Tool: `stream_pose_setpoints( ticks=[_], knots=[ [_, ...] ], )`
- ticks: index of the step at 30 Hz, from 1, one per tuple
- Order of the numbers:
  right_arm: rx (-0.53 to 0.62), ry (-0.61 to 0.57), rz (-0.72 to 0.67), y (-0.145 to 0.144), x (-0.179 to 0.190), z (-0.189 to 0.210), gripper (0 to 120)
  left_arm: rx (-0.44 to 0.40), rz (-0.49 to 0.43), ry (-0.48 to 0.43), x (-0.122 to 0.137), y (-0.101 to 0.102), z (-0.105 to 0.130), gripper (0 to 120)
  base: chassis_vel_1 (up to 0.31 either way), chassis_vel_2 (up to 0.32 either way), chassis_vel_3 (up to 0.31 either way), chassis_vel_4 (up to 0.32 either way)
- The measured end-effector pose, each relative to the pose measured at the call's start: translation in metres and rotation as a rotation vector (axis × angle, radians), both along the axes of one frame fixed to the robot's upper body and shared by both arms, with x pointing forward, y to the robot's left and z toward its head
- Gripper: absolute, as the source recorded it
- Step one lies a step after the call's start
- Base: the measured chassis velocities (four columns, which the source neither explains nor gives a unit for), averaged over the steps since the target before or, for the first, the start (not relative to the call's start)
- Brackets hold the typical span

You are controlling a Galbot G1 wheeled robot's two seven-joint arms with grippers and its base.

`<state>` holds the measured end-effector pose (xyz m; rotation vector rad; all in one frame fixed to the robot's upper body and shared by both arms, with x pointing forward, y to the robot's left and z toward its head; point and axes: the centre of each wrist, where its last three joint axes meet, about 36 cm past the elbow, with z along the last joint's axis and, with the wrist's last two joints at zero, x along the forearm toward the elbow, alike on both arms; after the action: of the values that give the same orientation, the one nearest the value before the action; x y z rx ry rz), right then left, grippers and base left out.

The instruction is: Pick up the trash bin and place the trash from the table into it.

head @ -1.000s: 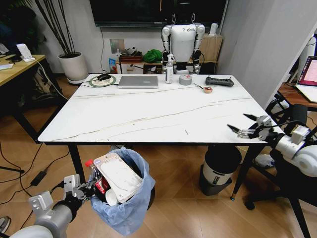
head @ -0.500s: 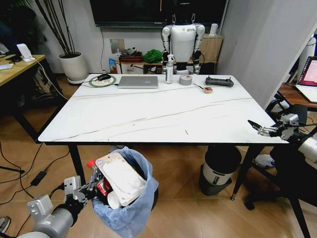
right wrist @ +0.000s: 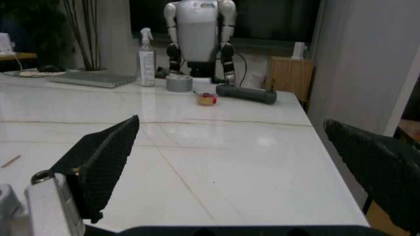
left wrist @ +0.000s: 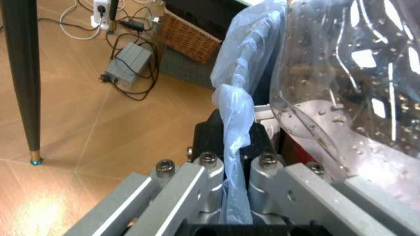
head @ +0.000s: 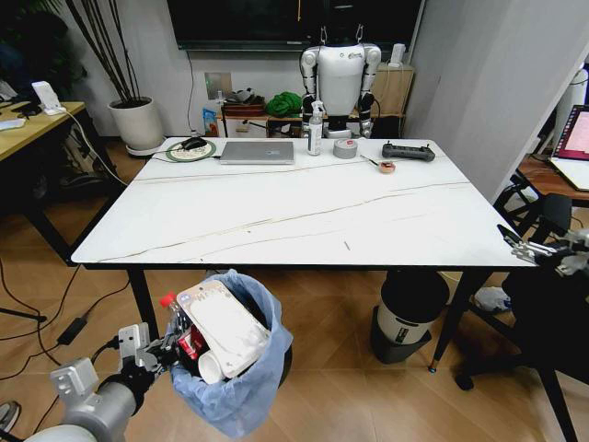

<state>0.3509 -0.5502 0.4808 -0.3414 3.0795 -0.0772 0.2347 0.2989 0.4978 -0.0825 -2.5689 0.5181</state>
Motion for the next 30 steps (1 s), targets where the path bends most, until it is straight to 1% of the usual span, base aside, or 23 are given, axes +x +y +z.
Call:
stream_pose_setpoints(
  ticks=[5,11,15,19,23,30],
  knots=[
    [0.039,-0.019,-0.043,0.006,-0.044,-0.018,100,-0.004,-0.002,-0.001,0.001,-0.001,-0.003,0,0.000,0.000,0.000,0.000],
    [0.027,-0.040,-0.047,0.011,-0.068,-0.026,100,0.005,-0.002,-0.001,0.001,0.001,-0.006,0,0.000,0.000,0.000,0.000],
    [0.033,-0.053,-0.049,0.016,-0.073,-0.029,100,0.008,-0.001,-0.005,0.001,0.000,-0.006,0,0.000,0.000,0.000,0.000],
    [0.048,-0.062,-0.041,0.021,-0.078,-0.040,100,0.020,0.003,-0.012,-0.002,0.000,-0.008,0,0.000,0.000,0.000,0.000],
    [0.050,-0.055,-0.034,0.021,-0.083,-0.050,100,0.024,0.003,-0.013,-0.004,0.000,-0.010,0,0.000,0.000,0.000,0.000],
    [0.050,-0.054,-0.032,0.020,-0.084,-0.052,100,0.025,0.003,-0.004,-0.006,-0.001,-0.011,0,0.000,0.000,0.000,0.000]
  ],
)
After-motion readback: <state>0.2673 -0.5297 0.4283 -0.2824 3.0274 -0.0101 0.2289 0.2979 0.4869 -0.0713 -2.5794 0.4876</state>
